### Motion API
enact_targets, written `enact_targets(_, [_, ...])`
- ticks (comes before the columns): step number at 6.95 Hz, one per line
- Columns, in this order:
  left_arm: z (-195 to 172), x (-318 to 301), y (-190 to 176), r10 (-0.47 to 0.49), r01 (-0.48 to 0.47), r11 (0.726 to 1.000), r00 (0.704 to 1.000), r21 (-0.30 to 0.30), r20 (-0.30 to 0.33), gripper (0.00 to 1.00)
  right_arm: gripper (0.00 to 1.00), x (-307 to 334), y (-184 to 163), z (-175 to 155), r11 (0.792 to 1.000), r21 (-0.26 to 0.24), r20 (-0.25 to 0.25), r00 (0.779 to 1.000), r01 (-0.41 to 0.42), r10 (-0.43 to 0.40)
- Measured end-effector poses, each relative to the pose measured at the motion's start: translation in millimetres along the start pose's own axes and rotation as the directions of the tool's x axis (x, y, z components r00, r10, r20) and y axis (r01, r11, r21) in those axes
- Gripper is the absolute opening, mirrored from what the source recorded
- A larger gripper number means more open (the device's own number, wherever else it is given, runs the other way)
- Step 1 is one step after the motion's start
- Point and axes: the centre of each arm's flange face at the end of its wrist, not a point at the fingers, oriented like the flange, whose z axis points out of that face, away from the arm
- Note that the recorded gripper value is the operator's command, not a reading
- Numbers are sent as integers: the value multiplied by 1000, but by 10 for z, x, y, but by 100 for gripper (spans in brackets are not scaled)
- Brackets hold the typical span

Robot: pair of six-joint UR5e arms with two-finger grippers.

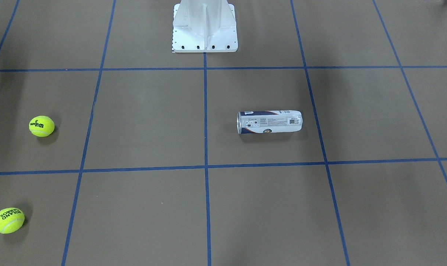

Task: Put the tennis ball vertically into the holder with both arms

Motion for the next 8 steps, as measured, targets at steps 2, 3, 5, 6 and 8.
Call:
enact_targets(2, [4,-4,7,0,0,1000,1000,0,0,100,100,-25,-19,-20,1000,4,1,1000,5,-5])
enact_targets(3, [-5,4,13,1,-1,1000,1000,2,-3,100,100,-30,-26,-25,1000,5,1,1000,6,-6])
enact_targets(5, [-77,75,27,16,-16,1000,1000,19,-10,100,100,-38,-34,-33,1000,7,0,1000,7,-7])
enact_targets(6, [-138,134,-9,40,-40,998,999,44,-10,100,100,-49,-38,-43,1000,9,-1,1000,10,-10])
enact_targets(8, [-386,475,-214,133,-131,980,991,148,-4,100,100,-79,-52,-68,1000,15,0,1000,16,-16])
